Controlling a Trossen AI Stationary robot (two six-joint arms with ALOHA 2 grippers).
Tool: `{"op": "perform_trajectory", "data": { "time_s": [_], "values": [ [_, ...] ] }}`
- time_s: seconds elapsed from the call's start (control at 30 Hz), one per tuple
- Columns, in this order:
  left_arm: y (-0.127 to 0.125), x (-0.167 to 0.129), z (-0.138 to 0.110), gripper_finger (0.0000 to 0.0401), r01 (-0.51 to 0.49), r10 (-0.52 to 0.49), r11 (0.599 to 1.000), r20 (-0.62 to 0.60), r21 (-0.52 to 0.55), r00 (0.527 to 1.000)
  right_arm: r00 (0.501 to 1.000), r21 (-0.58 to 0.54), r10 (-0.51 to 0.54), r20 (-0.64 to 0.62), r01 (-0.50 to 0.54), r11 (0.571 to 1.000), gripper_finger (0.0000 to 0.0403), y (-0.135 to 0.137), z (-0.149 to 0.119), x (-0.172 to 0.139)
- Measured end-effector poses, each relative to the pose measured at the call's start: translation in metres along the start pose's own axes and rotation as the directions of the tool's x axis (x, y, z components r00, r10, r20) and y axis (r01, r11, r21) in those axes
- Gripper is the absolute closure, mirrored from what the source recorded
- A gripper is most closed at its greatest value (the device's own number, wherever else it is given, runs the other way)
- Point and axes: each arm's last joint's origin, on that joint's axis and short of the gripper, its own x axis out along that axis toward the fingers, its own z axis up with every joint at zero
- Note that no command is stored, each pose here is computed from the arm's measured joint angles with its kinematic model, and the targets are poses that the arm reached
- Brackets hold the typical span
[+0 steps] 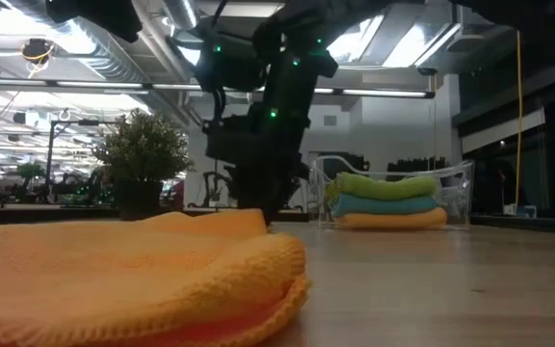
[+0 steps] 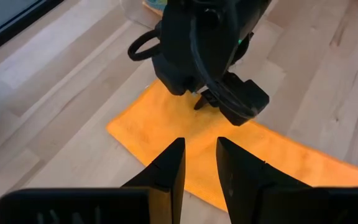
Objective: Fold microfiber towels
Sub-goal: Fold the orange microfiber cloth
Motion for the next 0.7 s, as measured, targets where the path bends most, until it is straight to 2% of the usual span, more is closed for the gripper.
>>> {"op": "perform_trajectory", "data": {
  "time_s": [0.13,0.37,0.43,0.6,0.7],
  "values": [
    [0.0,0.0,0.0,0.0318,-0.002,0.002,1.0,0.003,0.0,1.0,0.998,0.012,-0.046,0.039,0.045,0.999,0.0194,-0.009,0.006,0.001],
    [0.0,0.0,0.0,0.0318,-0.001,0.001,1.0,0.004,-0.001,1.0,0.975,-0.041,-0.188,0.118,0.194,0.98,0.0194,-0.034,0.022,-0.002],
    [0.0,0.0,0.0,0.0318,0.001,-0.001,1.0,0.006,-0.003,1.0,0.979,-0.01,-0.175,0.102,0.177,0.984,0.0194,-0.04,0.023,-0.001],
    [0.0,0.0,0.0,0.0318,0.001,-0.001,1.0,0.006,-0.003,1.0,0.997,0.019,-0.045,0.07,0.044,0.999,0.0194,-0.042,0.024,-0.005],
    [0.0,0.0,0.0,0.0318,0.001,-0.001,1.0,0.006,-0.003,1.0,0.996,0.027,-0.034,0.084,0.032,0.999,0.0194,-0.041,0.025,-0.013]
  ]
}}
